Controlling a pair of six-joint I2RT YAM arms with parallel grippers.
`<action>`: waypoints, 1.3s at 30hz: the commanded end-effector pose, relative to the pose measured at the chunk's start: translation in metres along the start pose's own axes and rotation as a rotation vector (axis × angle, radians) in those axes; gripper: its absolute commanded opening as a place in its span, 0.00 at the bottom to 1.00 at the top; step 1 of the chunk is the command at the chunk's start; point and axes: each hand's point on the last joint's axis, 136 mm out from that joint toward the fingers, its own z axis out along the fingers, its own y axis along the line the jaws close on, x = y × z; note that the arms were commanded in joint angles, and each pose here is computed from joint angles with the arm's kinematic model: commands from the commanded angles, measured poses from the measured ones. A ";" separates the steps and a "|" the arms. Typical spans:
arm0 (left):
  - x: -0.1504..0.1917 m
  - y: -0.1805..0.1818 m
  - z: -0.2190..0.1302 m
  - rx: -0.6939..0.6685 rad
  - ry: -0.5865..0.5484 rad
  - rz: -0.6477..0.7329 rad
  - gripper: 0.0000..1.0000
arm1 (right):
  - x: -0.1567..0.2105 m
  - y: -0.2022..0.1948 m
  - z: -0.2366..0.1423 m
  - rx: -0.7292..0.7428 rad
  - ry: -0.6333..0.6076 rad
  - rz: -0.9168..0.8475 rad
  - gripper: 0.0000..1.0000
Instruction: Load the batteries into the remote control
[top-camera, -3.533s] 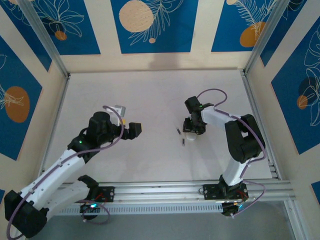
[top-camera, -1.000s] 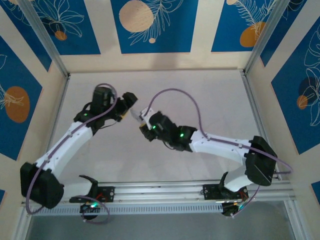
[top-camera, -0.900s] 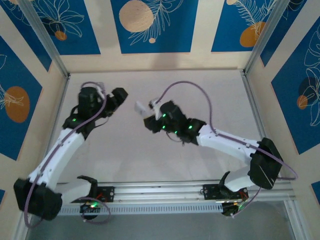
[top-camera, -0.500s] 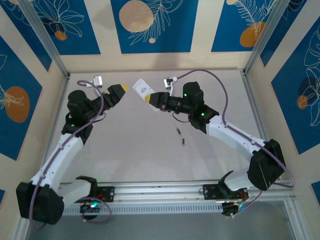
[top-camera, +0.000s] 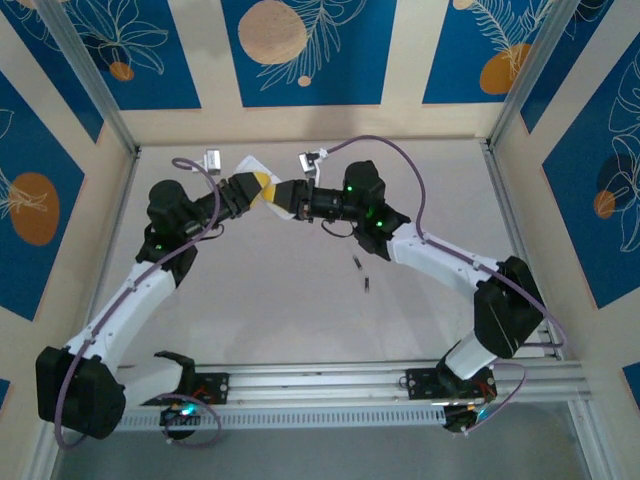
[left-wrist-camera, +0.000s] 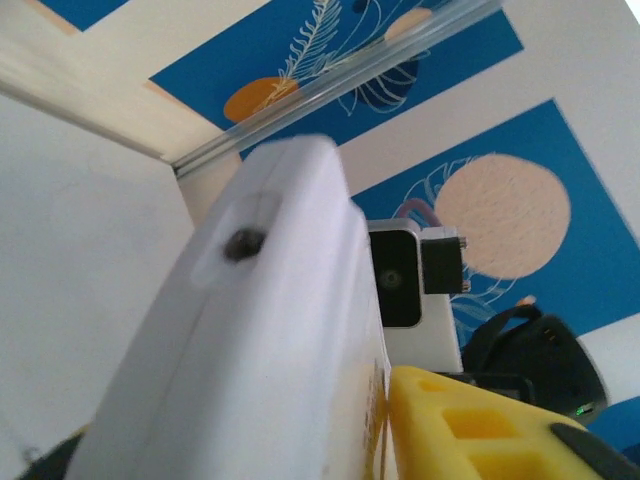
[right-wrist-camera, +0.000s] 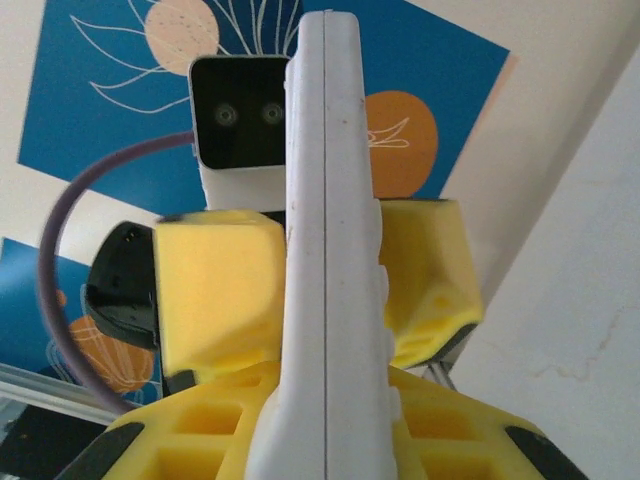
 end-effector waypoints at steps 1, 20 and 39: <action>-0.011 -0.031 -0.009 0.075 -0.085 0.083 0.24 | 0.008 0.004 0.009 -0.042 0.041 0.033 0.21; -0.026 -0.034 -0.028 0.030 -0.235 0.180 0.00 | 0.015 0.018 -0.037 0.012 -0.074 -0.079 0.60; -0.022 -0.034 -0.029 0.051 -0.226 0.160 0.00 | -0.007 0.012 -0.012 0.011 -0.120 -0.019 0.42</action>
